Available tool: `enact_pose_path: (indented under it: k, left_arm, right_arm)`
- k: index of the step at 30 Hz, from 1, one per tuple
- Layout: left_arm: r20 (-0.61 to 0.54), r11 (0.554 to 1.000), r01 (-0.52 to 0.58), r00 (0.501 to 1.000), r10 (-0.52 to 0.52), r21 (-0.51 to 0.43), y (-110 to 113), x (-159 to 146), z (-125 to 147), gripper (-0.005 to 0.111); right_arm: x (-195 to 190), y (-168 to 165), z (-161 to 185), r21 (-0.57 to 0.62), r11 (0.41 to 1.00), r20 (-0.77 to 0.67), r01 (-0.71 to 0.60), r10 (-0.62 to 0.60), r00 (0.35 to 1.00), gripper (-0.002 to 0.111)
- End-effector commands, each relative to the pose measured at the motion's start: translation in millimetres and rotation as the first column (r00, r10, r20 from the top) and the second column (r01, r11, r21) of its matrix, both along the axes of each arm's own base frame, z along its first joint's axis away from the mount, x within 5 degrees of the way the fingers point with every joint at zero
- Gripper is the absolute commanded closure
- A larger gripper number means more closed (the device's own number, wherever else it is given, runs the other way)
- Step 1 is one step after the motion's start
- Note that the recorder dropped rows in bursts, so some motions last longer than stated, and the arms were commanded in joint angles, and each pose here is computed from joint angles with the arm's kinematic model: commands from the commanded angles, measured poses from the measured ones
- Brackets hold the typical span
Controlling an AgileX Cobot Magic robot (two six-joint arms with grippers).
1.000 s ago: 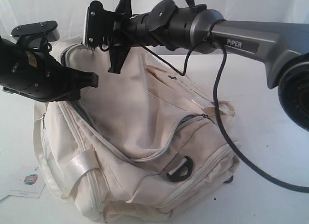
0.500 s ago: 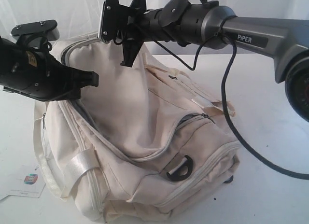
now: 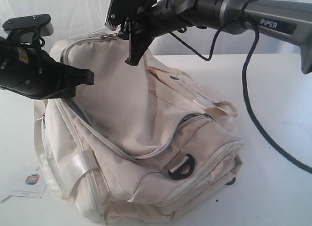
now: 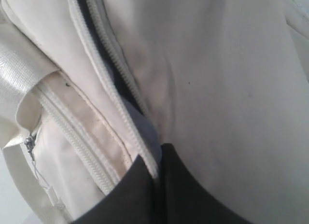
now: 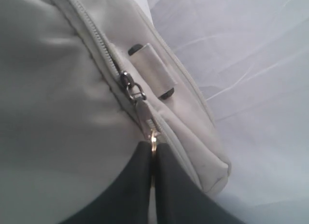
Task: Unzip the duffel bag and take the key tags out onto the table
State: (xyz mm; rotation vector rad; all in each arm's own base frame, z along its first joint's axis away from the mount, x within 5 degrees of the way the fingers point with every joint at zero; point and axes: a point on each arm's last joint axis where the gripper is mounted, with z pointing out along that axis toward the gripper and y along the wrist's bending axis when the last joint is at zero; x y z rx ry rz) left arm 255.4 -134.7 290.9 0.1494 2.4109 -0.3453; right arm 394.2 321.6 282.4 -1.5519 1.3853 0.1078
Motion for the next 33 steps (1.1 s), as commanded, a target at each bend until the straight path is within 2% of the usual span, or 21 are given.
enact_pose_path:
  k: [1,8,10,12,14,22,29,31,33]
  left_arm:
    - [0.046,1.0,0.006,0.999,-0.006,-0.013,2,-4,12,0.106]
    - [0.056,1.0,0.008,0.998,-0.008,-0.005,6,-8,17,0.106]
    - [0.059,1.0,0.01,0.998,-0.01,0.0,6,-8,17,0.106]
    - [0.06,1.0,0.01,0.998,-0.009,-0.001,6,-9,18,0.106]
    - [0.062,1.0,0.01,0.998,-0.01,-0.002,6,-9,18,0.106]
    - [0.069,1.0,0.011,0.998,-0.01,-0.006,6,-8,19,0.106]
    - [0.067,1.0,0.01,0.998,-0.01,-0.005,6,-8,18,0.106]
    - [0.063,1.0,0.01,0.998,-0.01,-0.003,6,-8,18,0.106]
    - [0.061,1.0,0.01,0.998,-0.01,-0.001,6,-9,18,0.105]
  right_arm:
    - [4,-8,8,0.007,1.0,0.022,0.023,-0.023,0.999,0.108]
    - [3,-11,14,0.076,0.994,-0.063,0.078,-0.074,0.995,0.108]
    - [7,-21,18,0.11,0.985,-0.125,0.134,-0.121,0.985,0.108]
    - [23,-46,21,0.157,0.96,-0.196,0.231,-0.199,0.96,0.108]
    - [31,-59,23,0.18,0.947,-0.217,0.267,-0.226,0.95,0.108]
    - [53,-84,4,0.162,0.926,-0.247,0.341,-0.297,0.923,0.108]
    - [61,-91,-11,0.16,0.902,-0.33,0.401,-0.334,0.883,0.108]
    - [61,-91,-12,0.157,0.9,-0.348,0.406,-0.335,0.876,0.103]
    - [61,-91,-12,0.168,0.889,-0.373,0.427,-0.343,0.862,0.091]
